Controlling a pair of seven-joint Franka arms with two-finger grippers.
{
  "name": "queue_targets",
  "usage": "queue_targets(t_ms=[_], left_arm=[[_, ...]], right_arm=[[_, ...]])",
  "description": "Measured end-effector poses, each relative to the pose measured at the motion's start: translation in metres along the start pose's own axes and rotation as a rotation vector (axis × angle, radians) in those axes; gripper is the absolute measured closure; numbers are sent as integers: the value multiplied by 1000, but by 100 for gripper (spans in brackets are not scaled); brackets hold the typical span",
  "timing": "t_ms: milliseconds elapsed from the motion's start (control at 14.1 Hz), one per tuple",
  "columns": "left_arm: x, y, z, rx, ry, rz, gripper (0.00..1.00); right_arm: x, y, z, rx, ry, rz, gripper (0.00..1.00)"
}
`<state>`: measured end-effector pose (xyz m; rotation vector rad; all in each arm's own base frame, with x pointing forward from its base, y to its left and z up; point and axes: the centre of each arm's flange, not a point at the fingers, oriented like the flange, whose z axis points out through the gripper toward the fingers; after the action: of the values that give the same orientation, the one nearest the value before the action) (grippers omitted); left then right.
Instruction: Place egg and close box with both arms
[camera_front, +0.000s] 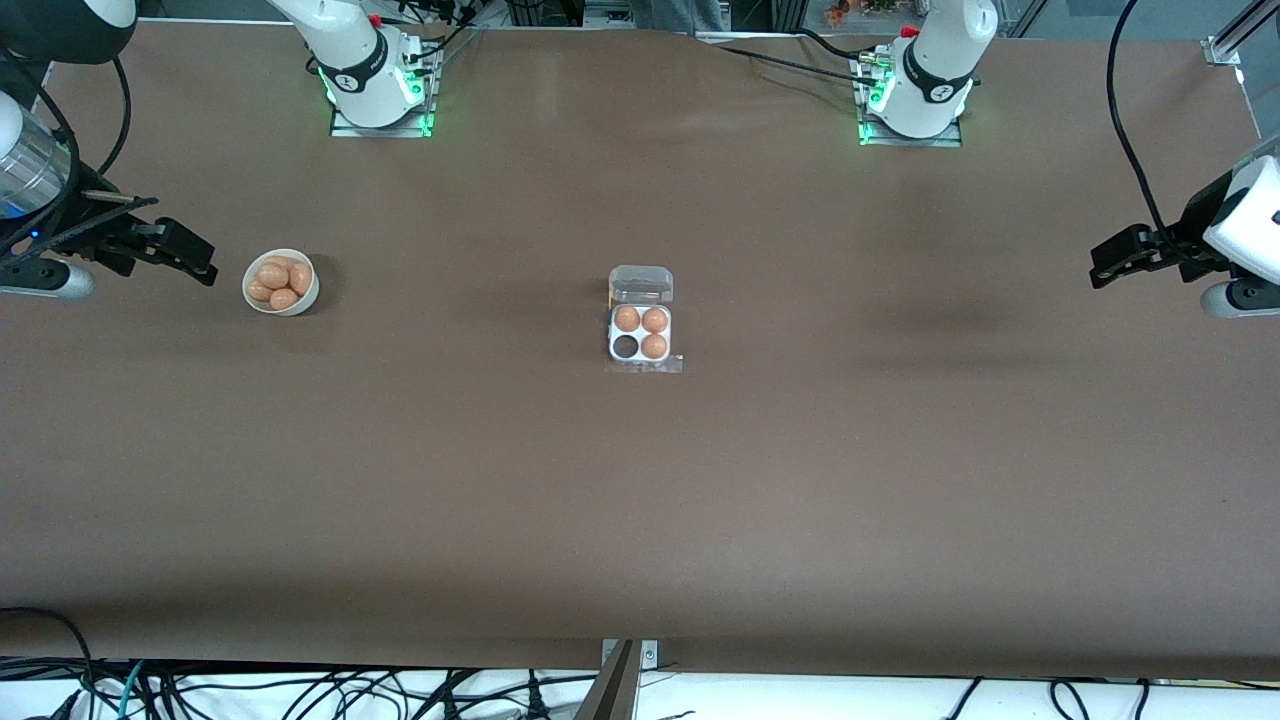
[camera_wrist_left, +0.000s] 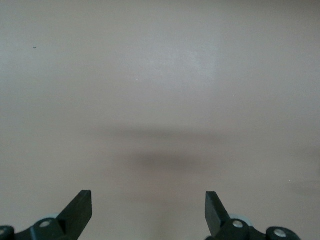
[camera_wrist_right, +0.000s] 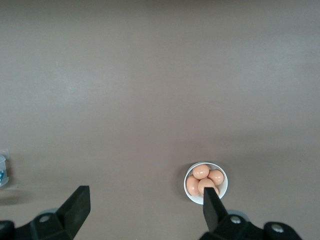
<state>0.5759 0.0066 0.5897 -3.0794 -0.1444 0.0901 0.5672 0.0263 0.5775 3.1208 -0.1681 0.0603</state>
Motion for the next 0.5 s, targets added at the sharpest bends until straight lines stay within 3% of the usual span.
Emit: queue_targets(t_ms=[498], left_arm=[[1,-16,1,-1,-1,-25,0]], right_arm=[[0,0,0,0,0,0,0]])
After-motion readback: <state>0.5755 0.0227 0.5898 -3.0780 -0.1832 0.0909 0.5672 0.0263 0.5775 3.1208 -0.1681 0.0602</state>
